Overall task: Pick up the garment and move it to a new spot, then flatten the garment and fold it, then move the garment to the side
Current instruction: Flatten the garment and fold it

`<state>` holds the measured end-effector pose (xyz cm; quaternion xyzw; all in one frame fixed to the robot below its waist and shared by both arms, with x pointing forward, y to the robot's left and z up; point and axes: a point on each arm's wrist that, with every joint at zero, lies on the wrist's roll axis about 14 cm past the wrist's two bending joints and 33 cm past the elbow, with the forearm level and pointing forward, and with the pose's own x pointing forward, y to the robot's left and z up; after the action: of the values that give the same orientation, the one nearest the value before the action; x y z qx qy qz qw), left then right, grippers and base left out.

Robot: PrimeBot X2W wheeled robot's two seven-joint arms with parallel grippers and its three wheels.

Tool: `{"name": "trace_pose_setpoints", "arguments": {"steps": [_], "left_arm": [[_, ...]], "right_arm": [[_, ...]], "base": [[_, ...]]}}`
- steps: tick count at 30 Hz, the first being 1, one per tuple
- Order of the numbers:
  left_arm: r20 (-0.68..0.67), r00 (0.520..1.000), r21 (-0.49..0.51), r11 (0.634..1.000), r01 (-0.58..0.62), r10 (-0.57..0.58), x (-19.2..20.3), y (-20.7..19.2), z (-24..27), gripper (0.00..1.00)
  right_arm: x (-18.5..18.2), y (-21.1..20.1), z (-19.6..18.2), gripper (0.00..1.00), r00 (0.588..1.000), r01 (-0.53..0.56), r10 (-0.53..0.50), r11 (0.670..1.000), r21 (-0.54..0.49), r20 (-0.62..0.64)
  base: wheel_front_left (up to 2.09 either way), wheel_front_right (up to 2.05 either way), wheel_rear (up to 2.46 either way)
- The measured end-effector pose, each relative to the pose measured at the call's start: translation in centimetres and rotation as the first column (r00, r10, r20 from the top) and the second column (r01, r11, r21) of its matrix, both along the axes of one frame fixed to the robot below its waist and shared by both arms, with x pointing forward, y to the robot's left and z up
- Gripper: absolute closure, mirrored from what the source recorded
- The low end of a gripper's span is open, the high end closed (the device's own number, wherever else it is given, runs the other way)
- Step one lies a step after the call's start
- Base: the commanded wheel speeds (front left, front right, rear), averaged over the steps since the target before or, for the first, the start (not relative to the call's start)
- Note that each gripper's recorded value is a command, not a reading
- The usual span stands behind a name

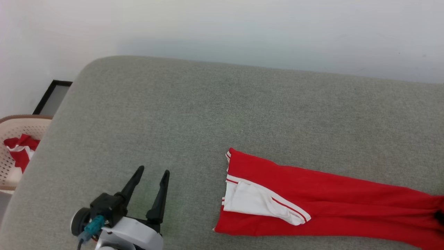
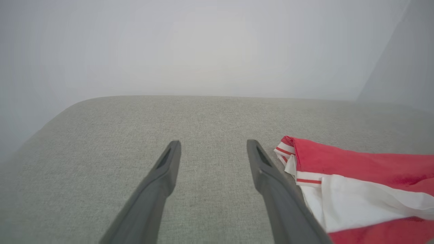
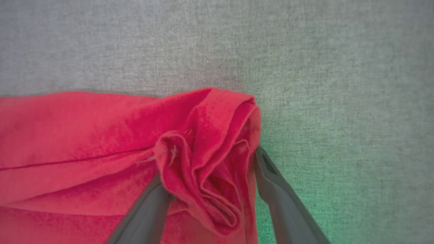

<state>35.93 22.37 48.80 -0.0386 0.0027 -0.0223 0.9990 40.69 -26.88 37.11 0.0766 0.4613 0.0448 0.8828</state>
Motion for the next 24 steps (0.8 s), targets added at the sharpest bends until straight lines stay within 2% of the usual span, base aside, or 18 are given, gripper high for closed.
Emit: {"name": "trace_pose_setpoints", "arguments": {"steps": [1,7,13,19,24], "left_arm": [[-0.006,1.0,0.0,1.0,-0.003,0.003,0.0,0.0,-0.2,0.0],[-0.023,1.0,-0.005,1.0,-0.021,0.021,0.6,0.3,-0.9,0.0],[-0.024,1.0,-0.018,1.0,0.006,-0.007,1.6,-0.8,-1.2,0.0],[-0.016,0.999,-0.031,0.999,0.035,-0.035,2.9,-1.9,-1.2,0.0],[-0.027,0.998,-0.015,0.998,0.061,-0.062,3.8,-2.6,-1.8,0.0]], "right_arm": [[0.1,0.1,0.0,0.99,1.0,-0.002,0.002,1.0,0.0,0.001],[0.9,1.2,0.4,1.0,0.999,-0.003,0.002,1.0,0.031,0.041],[1.9,-1.0,1.9,1.0,0.99,0.073,-0.077,0.996,0.044,0.118],[1.7,-8.8,4.4,1.0,0.951,0.246,-0.234,0.968,-0.037,0.201],[1.0,-15.5,6.5,1.0,0.885,0.418,-0.383,0.904,-0.086,0.265]], "base": [[0.0,0.0,0.0],[0.0,0.0,0.0],[0.0,0.0,0.0],[0.0,0.0,0.0],[0.0,0.0,0.0]]}}
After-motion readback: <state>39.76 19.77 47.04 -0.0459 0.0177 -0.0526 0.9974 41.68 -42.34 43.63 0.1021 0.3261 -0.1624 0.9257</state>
